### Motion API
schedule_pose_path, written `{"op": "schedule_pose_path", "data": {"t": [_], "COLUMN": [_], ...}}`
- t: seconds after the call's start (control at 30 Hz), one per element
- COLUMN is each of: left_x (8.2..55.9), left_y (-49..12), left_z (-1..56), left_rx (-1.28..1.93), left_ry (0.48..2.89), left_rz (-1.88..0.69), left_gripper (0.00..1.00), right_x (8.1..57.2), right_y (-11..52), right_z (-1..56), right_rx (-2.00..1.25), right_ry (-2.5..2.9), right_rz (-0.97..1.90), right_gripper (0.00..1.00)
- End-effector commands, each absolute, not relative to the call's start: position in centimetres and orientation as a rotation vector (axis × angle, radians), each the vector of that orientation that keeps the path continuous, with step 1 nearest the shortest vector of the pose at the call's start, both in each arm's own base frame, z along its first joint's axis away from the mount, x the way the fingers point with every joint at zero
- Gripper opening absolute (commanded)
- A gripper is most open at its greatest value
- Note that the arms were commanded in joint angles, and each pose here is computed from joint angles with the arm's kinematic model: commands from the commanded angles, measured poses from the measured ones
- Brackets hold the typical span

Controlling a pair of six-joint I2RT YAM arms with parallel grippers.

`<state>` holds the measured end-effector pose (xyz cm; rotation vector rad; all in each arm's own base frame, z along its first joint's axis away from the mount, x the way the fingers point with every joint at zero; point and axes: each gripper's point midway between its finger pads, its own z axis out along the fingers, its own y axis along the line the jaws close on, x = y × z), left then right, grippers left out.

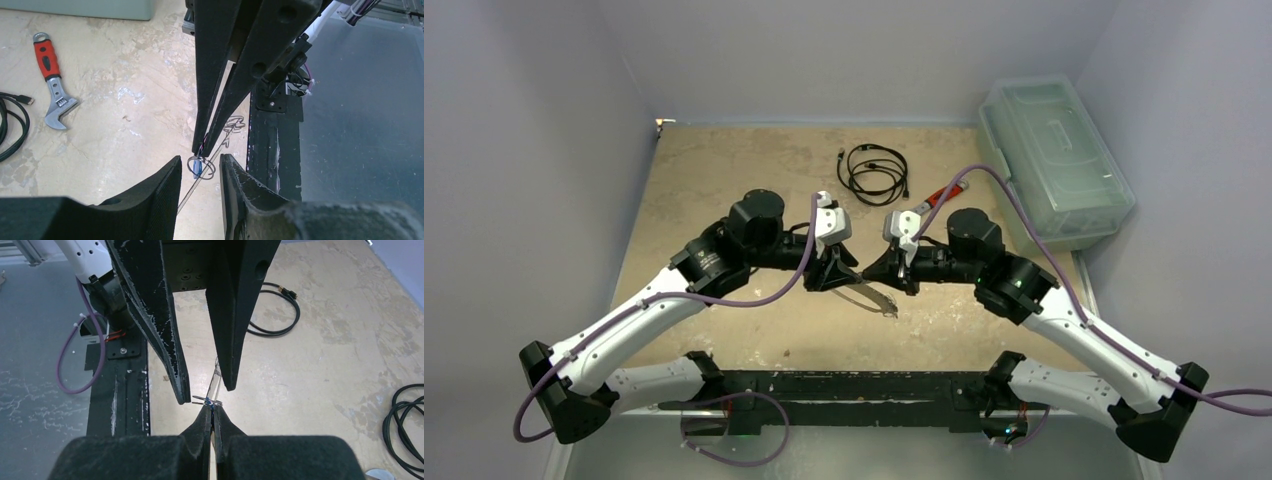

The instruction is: Put the keys on the keyring

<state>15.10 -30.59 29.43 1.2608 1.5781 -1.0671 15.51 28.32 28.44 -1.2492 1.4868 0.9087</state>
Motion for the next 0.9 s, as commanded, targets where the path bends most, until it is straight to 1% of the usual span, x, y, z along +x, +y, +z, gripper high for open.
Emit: {"op": "schedule_pose_path", "data": {"t": [0.0, 0.17, 0.3, 0.6, 0.87], "left_x": [15.3, 15.7, 15.9, 15.8, 15.7], "left_y": [-30.9, -30.8, -30.7, -30.9, -31.1], "left_z": [30.4, 30.1, 29.2, 28.3, 27.0], "left_rx": [1.213, 1.203, 1.221, 1.258, 1.283], "left_ry": [1.571, 1.599, 1.617, 1.597, 1.625], "left_rz": [-1.077, -1.049, -1.020, -0.998, -0.996], "left_gripper": [0.34, 0.36, 0.36, 0.34, 0.32], "right_x": [15.9, 16.2, 16.3, 16.6, 16.8], "right_y": [28.9, 29.0, 29.0, 29.0, 29.0], "right_z": [30.0, 29.7, 29.7, 29.7, 29.6], "right_rx": [-1.237, -1.232, -1.227, -1.211, -1.200], "right_ry": [1.421, 1.440, 1.440, 1.457, 1.462], "right_rz": [0.913, 0.901, 0.900, 0.891, 0.883], "right_gripper": [0.00, 0.00, 0.00, 0.00, 0.00]}}
